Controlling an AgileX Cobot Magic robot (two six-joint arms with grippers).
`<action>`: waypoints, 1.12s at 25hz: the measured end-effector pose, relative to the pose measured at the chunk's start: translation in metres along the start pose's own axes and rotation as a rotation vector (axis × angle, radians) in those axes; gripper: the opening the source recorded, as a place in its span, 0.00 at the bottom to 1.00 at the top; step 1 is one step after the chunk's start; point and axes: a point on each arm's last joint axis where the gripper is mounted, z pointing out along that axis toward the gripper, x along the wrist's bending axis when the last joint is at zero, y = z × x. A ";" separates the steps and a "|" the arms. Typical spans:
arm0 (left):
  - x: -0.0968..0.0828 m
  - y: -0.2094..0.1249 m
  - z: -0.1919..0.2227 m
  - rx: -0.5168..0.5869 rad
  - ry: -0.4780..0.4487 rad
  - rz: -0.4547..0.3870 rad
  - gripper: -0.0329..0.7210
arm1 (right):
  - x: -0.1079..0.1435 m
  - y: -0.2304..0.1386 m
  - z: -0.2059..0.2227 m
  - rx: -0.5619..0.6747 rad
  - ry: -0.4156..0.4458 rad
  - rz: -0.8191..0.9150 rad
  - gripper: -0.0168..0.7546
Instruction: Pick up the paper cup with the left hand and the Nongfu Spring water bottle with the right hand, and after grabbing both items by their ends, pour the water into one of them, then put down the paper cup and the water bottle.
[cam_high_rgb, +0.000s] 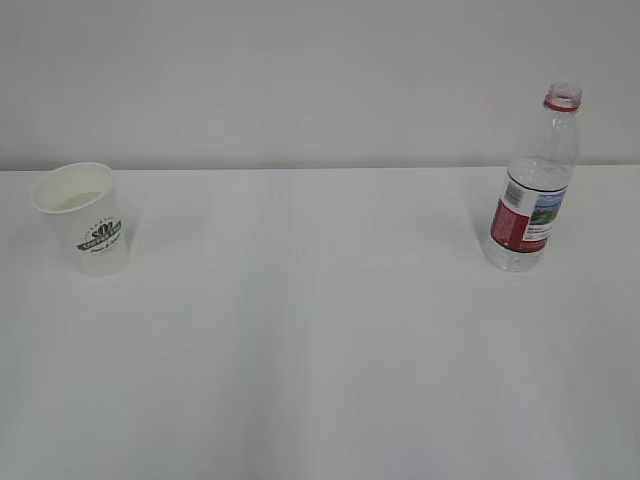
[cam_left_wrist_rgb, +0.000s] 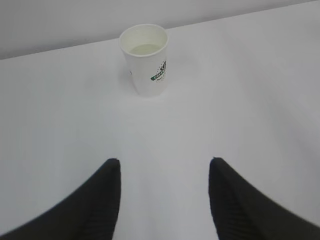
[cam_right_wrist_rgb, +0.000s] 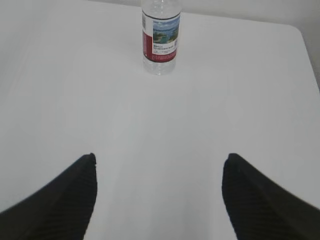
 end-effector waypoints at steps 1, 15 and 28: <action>0.000 0.000 0.000 0.003 0.000 0.000 0.59 | 0.000 -0.001 0.000 0.016 0.002 0.000 0.78; 0.001 -0.006 -0.010 0.127 0.008 0.012 0.59 | 0.002 -0.013 -0.003 0.152 0.022 -0.002 0.78; -0.001 -0.015 -0.005 0.177 -0.013 0.000 0.59 | 0.002 -0.017 -0.001 0.179 0.026 -0.002 0.78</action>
